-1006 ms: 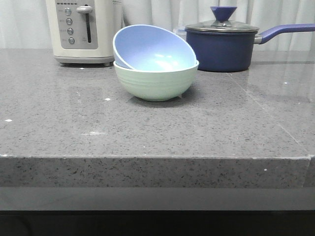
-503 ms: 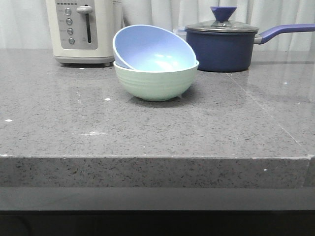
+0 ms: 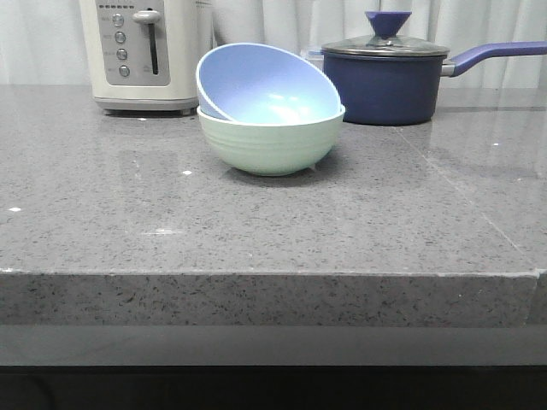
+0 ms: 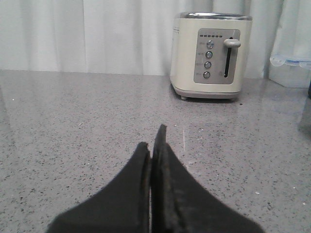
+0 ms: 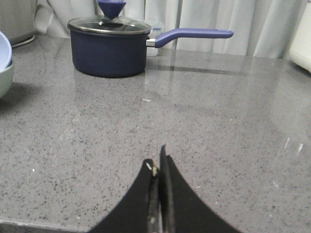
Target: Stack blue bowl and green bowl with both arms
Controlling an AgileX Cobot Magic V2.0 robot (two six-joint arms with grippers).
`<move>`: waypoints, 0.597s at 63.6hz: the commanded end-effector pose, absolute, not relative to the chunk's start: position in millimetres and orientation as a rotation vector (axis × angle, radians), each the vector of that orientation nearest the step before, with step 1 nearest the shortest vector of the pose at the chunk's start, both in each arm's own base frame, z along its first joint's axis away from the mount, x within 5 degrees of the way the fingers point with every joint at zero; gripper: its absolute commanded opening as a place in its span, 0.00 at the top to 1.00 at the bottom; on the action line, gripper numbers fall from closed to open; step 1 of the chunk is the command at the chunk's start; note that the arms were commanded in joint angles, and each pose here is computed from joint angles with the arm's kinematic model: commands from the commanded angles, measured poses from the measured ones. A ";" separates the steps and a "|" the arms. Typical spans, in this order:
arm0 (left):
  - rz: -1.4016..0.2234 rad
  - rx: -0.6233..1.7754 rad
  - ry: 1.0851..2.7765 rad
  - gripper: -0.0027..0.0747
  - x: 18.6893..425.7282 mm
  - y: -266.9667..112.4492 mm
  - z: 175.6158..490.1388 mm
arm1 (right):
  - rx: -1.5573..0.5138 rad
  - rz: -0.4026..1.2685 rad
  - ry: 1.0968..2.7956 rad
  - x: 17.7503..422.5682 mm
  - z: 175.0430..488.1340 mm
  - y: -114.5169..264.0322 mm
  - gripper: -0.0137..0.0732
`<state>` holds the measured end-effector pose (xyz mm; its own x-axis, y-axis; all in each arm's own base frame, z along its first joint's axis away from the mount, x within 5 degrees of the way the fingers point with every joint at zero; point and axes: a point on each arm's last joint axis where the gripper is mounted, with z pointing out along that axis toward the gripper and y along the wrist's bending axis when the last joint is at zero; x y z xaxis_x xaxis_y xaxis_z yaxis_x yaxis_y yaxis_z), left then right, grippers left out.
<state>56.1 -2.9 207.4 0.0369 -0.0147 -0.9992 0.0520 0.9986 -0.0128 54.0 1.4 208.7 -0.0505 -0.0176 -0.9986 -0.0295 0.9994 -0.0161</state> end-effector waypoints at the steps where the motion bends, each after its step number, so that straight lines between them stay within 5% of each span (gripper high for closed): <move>1: -0.061 0.021 1.447 0.99 54.5 -2.8 213.2 | -0.039 -0.004 1.460 52.4 219.3 1.2 0.91; 38: -0.061 0.021 1.447 0.99 54.5 -2.8 213.2 | -0.040 -0.003 1.447 53.9 212.8 1.4 0.91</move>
